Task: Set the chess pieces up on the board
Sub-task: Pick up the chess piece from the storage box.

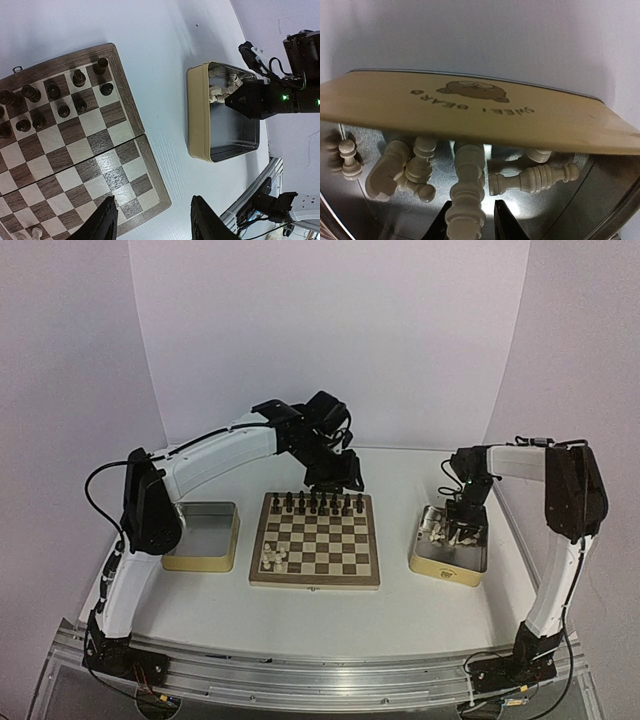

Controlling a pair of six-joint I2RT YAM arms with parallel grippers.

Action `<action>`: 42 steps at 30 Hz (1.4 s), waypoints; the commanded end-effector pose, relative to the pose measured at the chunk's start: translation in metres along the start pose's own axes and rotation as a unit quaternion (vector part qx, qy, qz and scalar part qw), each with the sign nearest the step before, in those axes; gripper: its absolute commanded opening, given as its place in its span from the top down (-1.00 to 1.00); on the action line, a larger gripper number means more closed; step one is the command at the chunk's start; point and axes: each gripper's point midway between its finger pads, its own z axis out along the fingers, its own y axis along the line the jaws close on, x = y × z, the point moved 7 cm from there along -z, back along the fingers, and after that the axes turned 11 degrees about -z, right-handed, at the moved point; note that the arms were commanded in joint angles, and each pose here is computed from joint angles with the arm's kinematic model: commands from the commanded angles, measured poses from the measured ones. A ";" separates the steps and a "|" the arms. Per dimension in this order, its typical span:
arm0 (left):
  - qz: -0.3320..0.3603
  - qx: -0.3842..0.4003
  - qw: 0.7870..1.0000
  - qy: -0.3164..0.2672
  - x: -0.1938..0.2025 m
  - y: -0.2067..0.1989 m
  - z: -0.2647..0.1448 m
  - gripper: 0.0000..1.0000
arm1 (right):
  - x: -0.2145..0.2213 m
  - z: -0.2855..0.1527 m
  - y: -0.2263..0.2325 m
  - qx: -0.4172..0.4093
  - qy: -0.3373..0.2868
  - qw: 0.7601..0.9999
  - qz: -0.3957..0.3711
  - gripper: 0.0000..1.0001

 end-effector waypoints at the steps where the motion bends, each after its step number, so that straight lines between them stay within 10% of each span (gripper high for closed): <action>1: 0.003 0.029 0.999 -0.024 -0.013 -0.011 -0.010 0.01 | -0.006 0.003 0.000 0.003 -0.006 1.000 -0.011 0.51; 18: -0.001 0.031 0.999 -0.018 -0.016 -0.007 -0.003 0.01 | -0.016 0.005 0.001 0.007 -0.017 1.000 -0.013 0.62; 25: -0.001 0.030 0.999 -0.016 -0.017 -0.005 -0.002 0.01 | -0.018 0.000 0.001 0.007 -0.024 1.000 -0.013 1.00; 42: 0.001 0.034 0.999 -0.015 -0.023 0.001 -0.002 0.01 | 0.003 -0.050 0.002 -0.014 -0.047 0.999 -0.006 1.00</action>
